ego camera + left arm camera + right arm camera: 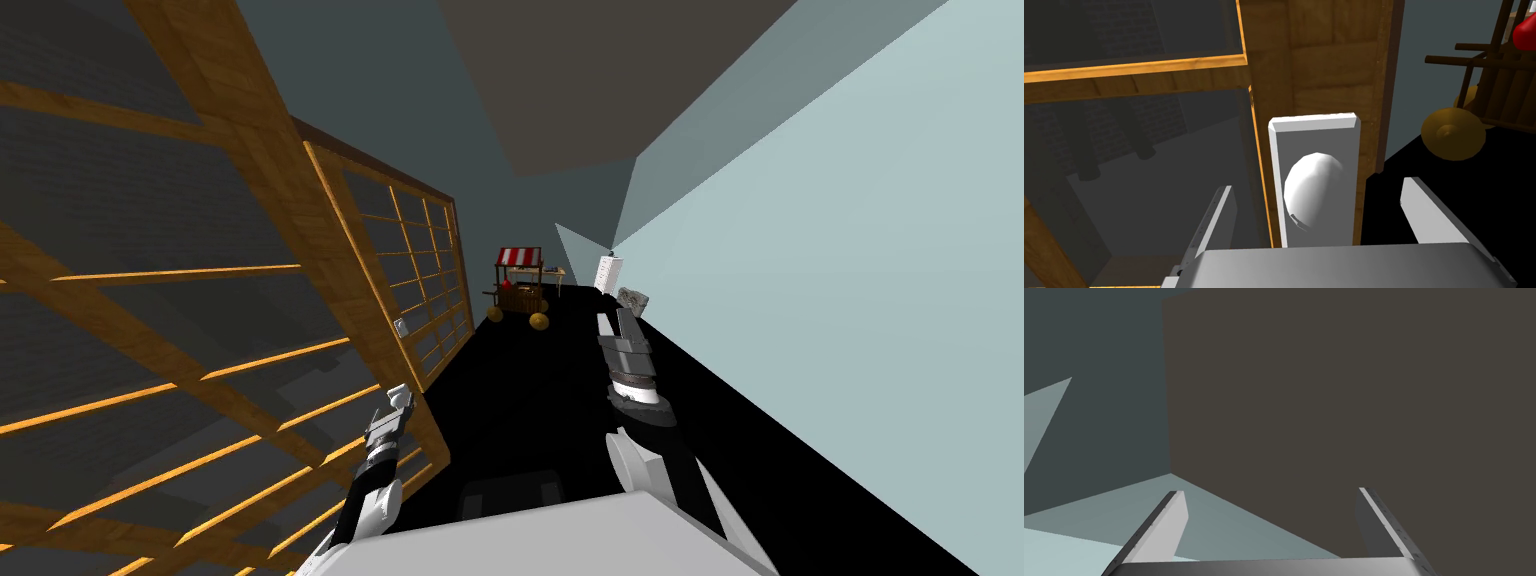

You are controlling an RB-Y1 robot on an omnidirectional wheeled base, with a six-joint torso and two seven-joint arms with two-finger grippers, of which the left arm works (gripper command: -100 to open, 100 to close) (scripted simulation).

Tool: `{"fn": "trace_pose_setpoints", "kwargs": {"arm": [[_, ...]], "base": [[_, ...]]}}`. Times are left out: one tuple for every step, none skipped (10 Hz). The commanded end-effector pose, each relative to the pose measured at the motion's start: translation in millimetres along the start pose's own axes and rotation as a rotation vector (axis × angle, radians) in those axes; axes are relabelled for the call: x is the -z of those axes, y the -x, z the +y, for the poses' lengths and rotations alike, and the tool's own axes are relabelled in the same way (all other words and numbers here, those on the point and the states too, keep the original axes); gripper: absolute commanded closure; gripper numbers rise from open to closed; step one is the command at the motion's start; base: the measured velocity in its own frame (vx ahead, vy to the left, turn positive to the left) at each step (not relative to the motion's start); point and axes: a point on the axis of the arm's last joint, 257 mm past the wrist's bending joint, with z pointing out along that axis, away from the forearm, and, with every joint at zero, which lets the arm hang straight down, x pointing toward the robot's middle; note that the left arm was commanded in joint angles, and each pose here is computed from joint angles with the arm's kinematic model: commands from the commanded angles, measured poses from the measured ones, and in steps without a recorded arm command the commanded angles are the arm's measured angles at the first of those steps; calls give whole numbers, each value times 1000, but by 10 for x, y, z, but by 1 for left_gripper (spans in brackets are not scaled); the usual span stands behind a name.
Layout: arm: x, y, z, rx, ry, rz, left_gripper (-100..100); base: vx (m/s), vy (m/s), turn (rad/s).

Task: Pull the door open

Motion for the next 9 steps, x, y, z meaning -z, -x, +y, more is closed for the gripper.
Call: {"fn": "trace_pose_setpoints", "kwargs": {"arm": [[-22, -1, -177, 3, -44, 1, -100], [-22, -1, -177, 3, -44, 1, -100], [-33, -3, -245, 5, -61, 2, -100], [-26, 6, -203, 3, -51, 0, -100], [-26, 6, -203, 3, -51, 0, 100], [-26, 6, -203, 3, -51, 0, 100], [-26, 6, -203, 3, -51, 0, 100], [-26, 6, -203, 3, -51, 0, 100], [-26, 6, -203, 3, -51, 0, 100]], "base": [[37, 53, -335], [27, 50, -102], [17, 24, -86], [5, 8, -24], [-2, -1, 23], [0, 0, 0], [0, 0, 0], [0, 0, 0], [0, 0, 0]]}}
